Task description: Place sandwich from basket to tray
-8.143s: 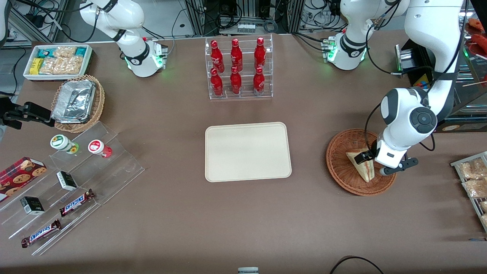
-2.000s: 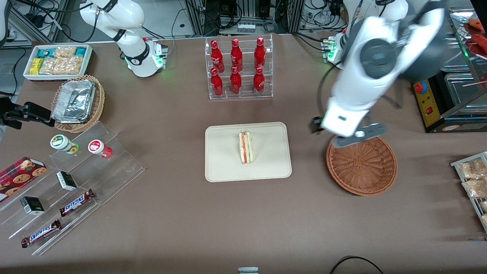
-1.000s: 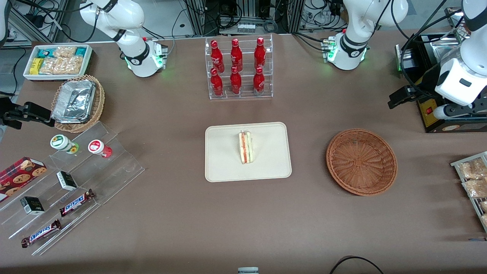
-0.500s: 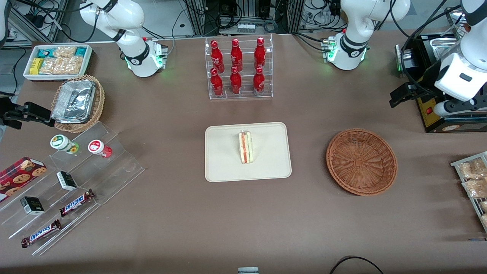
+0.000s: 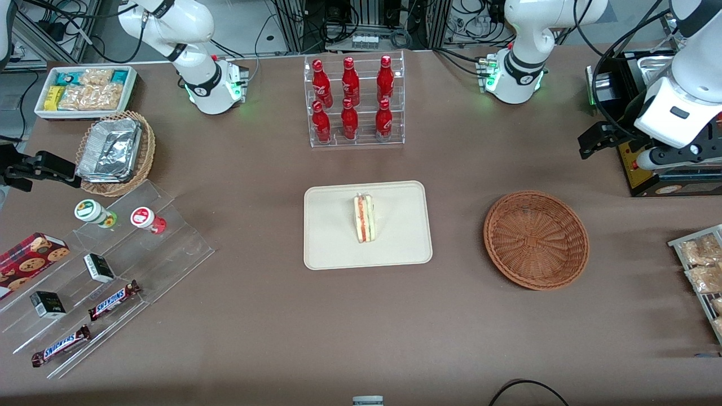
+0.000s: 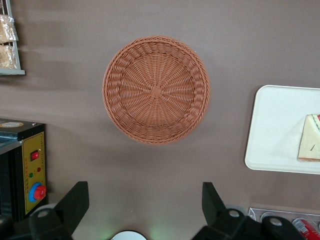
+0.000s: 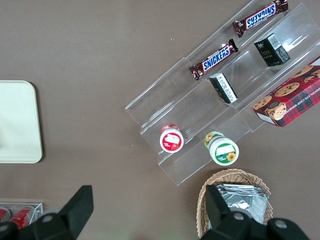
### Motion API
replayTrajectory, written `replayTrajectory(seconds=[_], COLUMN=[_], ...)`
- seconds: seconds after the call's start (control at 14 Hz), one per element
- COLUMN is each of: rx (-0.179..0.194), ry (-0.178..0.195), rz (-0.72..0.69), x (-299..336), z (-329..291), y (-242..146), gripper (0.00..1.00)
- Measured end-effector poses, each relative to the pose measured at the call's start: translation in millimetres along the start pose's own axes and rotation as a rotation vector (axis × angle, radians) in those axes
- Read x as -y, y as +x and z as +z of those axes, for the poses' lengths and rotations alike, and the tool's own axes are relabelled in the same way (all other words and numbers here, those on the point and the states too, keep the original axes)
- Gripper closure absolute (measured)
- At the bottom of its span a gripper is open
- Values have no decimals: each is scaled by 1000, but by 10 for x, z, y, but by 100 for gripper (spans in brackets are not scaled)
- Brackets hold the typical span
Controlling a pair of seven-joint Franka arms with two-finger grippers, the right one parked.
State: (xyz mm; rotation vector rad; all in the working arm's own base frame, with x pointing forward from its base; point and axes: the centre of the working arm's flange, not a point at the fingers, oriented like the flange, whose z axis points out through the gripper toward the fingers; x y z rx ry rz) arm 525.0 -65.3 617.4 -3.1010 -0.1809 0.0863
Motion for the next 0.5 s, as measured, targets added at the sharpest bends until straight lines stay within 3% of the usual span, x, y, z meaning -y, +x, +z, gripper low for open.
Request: replayTrajectory(seconds=[0.5], rx=[-19], ry=[-7], rz=[31], x=[-16], z=[-58], y=[162], gripper=[0])
